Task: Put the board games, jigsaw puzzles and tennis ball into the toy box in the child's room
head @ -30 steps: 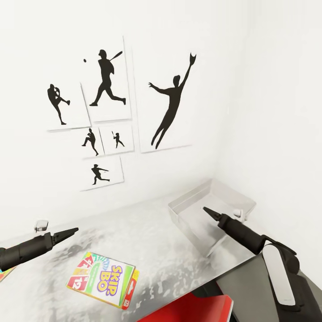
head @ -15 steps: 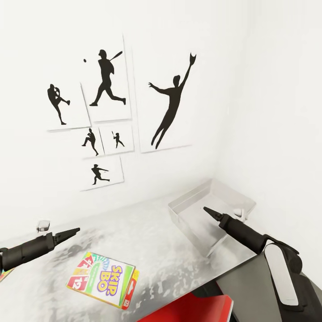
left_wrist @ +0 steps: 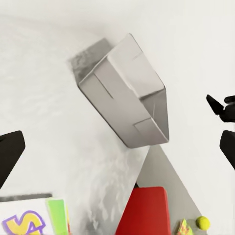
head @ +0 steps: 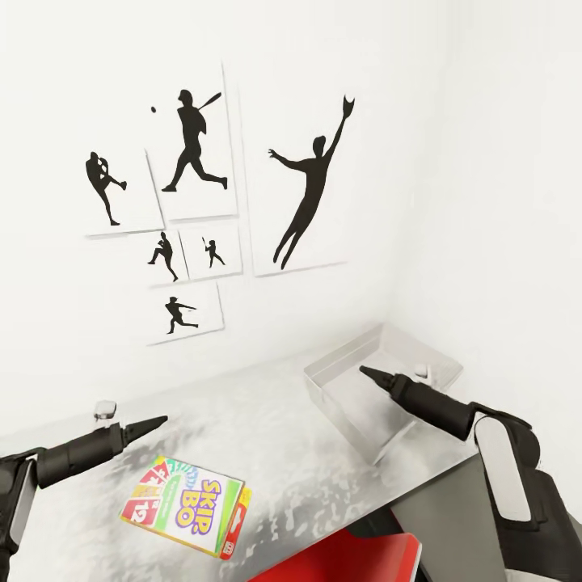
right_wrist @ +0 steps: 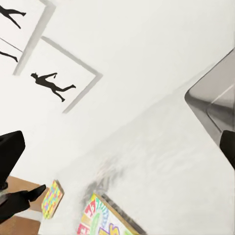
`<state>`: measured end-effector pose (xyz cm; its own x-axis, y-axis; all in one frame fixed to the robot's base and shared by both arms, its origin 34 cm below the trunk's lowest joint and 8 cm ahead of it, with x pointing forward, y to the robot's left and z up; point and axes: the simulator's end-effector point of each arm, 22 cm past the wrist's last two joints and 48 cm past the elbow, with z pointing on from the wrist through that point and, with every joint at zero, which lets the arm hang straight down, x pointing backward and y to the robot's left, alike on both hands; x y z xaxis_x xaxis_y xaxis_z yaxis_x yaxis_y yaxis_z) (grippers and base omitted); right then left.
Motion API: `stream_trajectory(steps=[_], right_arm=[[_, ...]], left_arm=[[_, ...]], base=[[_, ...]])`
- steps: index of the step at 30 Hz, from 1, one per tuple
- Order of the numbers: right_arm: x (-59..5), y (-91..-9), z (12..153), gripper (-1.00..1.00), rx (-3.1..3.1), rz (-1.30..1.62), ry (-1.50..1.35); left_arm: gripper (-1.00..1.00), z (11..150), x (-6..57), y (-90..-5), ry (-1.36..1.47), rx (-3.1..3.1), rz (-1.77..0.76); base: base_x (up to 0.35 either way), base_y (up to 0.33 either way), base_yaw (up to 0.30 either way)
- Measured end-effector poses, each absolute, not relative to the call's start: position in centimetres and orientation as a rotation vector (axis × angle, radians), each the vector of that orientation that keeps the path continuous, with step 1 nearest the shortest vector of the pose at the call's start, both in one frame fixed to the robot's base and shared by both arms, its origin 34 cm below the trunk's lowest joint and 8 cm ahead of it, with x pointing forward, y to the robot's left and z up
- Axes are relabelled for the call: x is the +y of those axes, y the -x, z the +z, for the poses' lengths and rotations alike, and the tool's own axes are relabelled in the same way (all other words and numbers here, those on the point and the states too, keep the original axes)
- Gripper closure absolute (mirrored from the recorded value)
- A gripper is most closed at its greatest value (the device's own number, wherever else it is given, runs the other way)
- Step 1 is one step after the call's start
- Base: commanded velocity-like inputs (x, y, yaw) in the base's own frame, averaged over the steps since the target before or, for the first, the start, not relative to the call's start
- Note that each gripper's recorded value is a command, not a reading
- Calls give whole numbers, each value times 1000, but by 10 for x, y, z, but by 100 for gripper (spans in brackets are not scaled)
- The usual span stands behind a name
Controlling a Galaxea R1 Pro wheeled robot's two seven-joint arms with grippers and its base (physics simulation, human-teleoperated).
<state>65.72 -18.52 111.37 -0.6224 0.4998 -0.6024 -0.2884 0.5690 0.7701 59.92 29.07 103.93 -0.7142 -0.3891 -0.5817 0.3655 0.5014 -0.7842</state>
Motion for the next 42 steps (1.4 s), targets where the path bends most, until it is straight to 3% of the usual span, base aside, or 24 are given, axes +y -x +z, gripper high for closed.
stream_trajectory(steps=[6,11,24,35,42], right_arm=[[-218,-700,1132,-100,1983,915,-227],[-252,-724,1144,-100,2001,728,-284],[-343,-726,1134,-100,2060,409,-385],[-398,-707,1092,-100,2175,61,-562],[-376,-703,1054,-100,2296,-31,-498]], left_arm=[[-100,1085,238,-645,-64,1971,-1297],[-100,1126,185,-707,-158,2021,-1154],[-100,1107,90,-788,-49,2239,-948],[-100,1055,114,-813,85,2327,-623],[-100,1025,109,-810,115,2353,-609]], base=[[0,0,0],[0,0,0],[0,0,0],[0,0,0],[0,0,0]])
